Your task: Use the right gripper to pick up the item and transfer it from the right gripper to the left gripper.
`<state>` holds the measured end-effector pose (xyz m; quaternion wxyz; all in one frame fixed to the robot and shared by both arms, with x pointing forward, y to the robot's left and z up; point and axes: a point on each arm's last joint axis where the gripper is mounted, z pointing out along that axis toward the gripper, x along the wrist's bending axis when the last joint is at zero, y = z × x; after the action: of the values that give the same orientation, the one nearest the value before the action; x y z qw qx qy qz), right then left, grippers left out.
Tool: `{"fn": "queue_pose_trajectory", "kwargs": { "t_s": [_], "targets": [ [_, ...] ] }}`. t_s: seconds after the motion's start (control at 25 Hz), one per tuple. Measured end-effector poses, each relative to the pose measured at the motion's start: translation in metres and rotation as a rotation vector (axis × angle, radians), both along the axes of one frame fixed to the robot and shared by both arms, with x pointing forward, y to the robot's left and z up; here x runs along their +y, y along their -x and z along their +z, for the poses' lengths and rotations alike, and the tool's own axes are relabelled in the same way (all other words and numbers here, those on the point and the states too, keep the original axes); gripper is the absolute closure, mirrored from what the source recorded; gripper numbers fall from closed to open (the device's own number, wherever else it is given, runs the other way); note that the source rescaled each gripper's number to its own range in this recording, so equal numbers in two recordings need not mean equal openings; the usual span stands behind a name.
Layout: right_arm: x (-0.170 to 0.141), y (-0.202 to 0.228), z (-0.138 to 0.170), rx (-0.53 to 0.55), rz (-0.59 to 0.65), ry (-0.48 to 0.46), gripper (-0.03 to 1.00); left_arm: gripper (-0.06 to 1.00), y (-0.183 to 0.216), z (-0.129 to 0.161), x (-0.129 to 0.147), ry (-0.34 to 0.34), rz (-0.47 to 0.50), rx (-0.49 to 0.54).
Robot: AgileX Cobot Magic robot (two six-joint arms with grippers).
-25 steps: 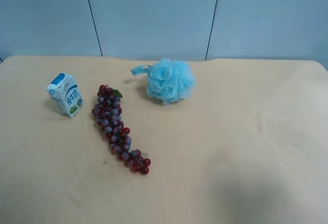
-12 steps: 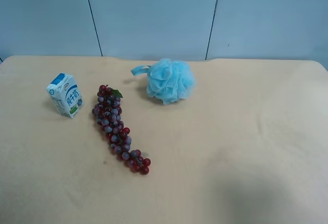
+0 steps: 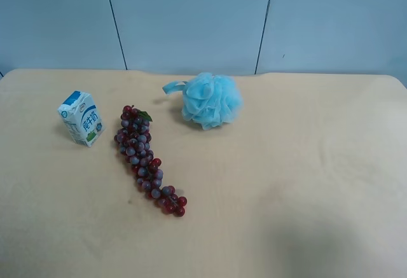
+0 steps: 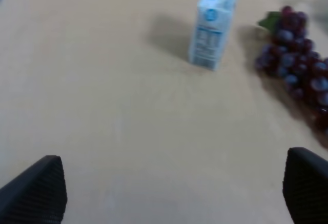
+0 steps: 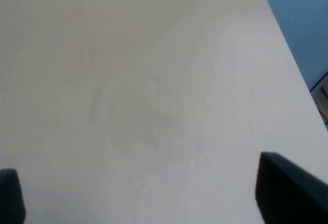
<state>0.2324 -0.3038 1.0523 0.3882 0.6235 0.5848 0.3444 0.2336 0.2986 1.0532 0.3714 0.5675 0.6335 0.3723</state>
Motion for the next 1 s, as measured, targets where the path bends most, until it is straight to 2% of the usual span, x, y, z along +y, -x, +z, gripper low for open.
{"fn": "queue_pose_trajectory", "kwargs": {
  "t_s": [0.32, 1.0],
  "targets": [
    [0.0000, 0.0000, 0.0000, 0.000, 0.000, 0.000, 0.18, 0.09, 0.0000, 0.0000, 0.0000, 0.000, 0.005, 0.000],
    [0.0000, 0.0000, 0.0000, 0.000, 0.000, 0.000, 0.18, 0.09, 0.0001, 0.0000, 0.0011, -0.047, -0.009, 0.003]
  ]
}}
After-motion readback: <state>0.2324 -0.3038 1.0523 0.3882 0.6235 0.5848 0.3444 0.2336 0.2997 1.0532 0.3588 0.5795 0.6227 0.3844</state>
